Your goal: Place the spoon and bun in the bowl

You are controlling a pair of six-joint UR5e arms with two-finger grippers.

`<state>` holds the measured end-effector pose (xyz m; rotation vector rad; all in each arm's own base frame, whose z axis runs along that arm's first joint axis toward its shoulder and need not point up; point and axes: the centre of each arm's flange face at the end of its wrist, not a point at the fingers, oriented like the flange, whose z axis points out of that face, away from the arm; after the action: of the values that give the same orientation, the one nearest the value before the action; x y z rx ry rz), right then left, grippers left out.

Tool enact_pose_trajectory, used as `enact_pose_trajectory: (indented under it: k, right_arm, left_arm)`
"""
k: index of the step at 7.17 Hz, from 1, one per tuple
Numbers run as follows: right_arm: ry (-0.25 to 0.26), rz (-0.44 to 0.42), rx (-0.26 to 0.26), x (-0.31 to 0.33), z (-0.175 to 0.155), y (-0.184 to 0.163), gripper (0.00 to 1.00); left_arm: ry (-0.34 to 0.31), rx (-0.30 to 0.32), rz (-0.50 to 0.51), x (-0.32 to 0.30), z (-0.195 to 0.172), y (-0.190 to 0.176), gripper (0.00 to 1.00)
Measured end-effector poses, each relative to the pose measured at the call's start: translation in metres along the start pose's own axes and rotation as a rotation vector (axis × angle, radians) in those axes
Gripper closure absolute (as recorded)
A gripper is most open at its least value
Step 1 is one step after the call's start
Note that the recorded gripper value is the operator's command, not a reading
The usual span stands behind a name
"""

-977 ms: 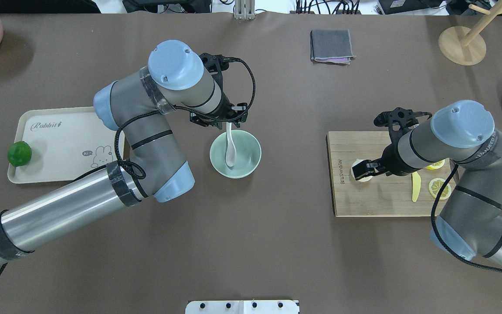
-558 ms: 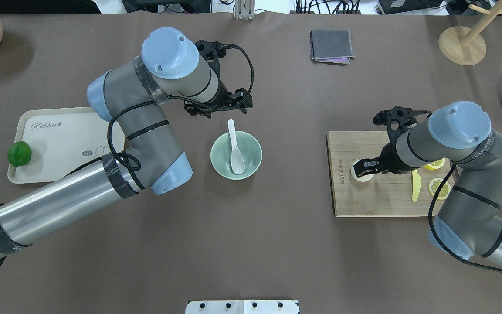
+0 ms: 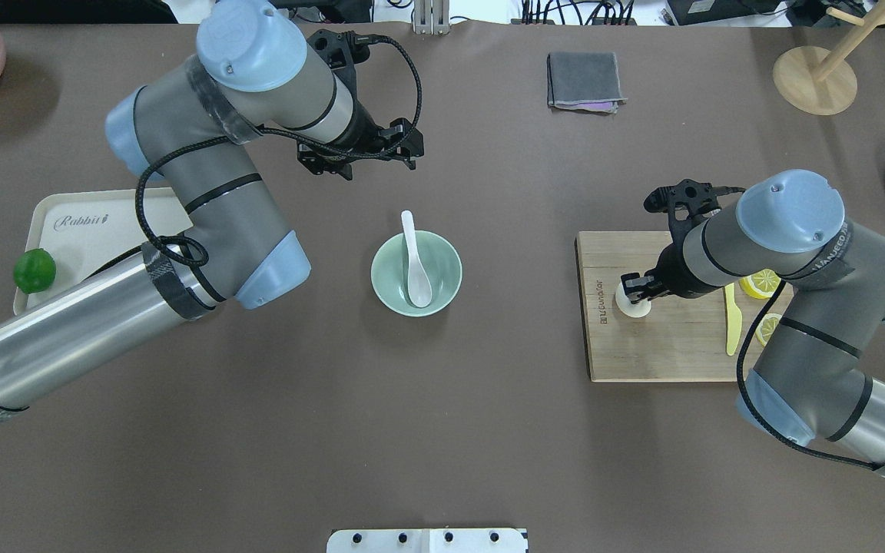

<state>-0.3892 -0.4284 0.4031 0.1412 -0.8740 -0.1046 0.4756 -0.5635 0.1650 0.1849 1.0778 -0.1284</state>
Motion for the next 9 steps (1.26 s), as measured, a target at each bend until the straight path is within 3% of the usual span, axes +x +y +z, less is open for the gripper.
enact_pose_trajectory:
  k: [2,5,6,7,9]
  right_arm:
    - [-0.051,0.058,0.023,-0.034,-0.021,-0.007,1.0]
    - [-0.14,0.205,0.078,-0.193,-0.037,-0.009,1.0]
    - [-0.146,0.246,0.092,-0.246,-0.033,-0.016,0.91]
    - [-0.143,0.273,0.102,-0.283,-0.025,-0.026,0.01]
    - [-0.127,0.288,0.116,-0.301,-0.015,-0.033,0.0]
  left_arm:
    - [0.026,-0.042,0.045,-0.055,-0.039,-0.025,0.02]
    - [-0.004,-0.086,0.211,-0.219,-0.093,-0.046,0.02]
    - [-0.016,-0.091,0.242,-0.256,-0.103,-0.051,0.02]
    - [-0.025,-0.093,0.257,-0.276,-0.109,-0.053,0.02]
    - [-0.033,-0.096,0.26,-0.289,-0.11,-0.054,0.02]
